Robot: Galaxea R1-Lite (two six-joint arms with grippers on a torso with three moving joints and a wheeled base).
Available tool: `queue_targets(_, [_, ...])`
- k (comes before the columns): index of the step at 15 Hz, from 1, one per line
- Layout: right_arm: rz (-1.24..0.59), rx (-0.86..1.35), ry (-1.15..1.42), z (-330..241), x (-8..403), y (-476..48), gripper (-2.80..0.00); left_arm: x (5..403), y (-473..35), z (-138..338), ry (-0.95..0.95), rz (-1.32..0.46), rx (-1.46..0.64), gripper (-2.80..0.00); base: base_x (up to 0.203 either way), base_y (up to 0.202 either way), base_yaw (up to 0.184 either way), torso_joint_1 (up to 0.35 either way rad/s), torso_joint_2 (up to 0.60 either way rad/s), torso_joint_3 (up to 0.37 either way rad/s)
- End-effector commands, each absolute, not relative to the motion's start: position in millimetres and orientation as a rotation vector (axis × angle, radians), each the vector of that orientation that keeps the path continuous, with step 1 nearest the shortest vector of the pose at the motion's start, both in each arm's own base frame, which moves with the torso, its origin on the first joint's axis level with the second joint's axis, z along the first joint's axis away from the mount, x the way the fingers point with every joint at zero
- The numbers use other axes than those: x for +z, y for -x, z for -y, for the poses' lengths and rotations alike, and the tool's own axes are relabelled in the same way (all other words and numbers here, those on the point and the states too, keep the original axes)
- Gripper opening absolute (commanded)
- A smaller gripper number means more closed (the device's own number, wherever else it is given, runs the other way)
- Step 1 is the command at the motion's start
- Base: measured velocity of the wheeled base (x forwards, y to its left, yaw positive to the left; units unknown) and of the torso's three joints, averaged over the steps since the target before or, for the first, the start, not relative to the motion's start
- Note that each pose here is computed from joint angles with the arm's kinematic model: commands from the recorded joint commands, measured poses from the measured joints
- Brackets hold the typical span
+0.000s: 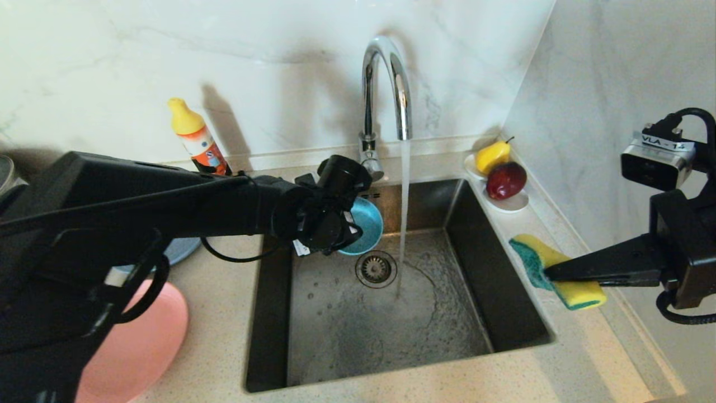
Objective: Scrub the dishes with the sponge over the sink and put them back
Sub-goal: Rinse the bowl
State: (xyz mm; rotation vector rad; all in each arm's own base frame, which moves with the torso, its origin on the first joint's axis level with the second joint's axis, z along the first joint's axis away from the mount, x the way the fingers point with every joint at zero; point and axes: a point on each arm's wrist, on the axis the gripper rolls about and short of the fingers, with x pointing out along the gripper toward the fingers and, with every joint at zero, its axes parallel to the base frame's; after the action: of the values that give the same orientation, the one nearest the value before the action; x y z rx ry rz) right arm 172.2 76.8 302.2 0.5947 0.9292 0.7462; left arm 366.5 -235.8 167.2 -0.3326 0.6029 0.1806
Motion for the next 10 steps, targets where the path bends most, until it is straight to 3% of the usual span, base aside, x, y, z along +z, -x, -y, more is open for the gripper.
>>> queue_targets(1, [-0.946,0.746,-0.597,-78.1,298.3,-173.5,-2.8,211.9,-343.9,217.1,0.388,-0.438,0.119,-2.8,0.0,0.0,0.0,0.0,0.0,0.0])
queue_targets(4, [-0.947,0.747,-0.599,-77.7,297.4,-172.5,-2.8,229.2,-324.7,203.5,0.358,-0.239,0.03,-2.8,0.0,0.0,0.0,0.0,0.0,0.0])
queue_targets(10, [-0.942,0.751,-0.598,-78.6,298.5,-173.9,-2.8,214.9,-305.9,192.0,0.281,0.093,-0.096,-2.8,0.0,0.0,0.0,0.0,0.0,0.0])
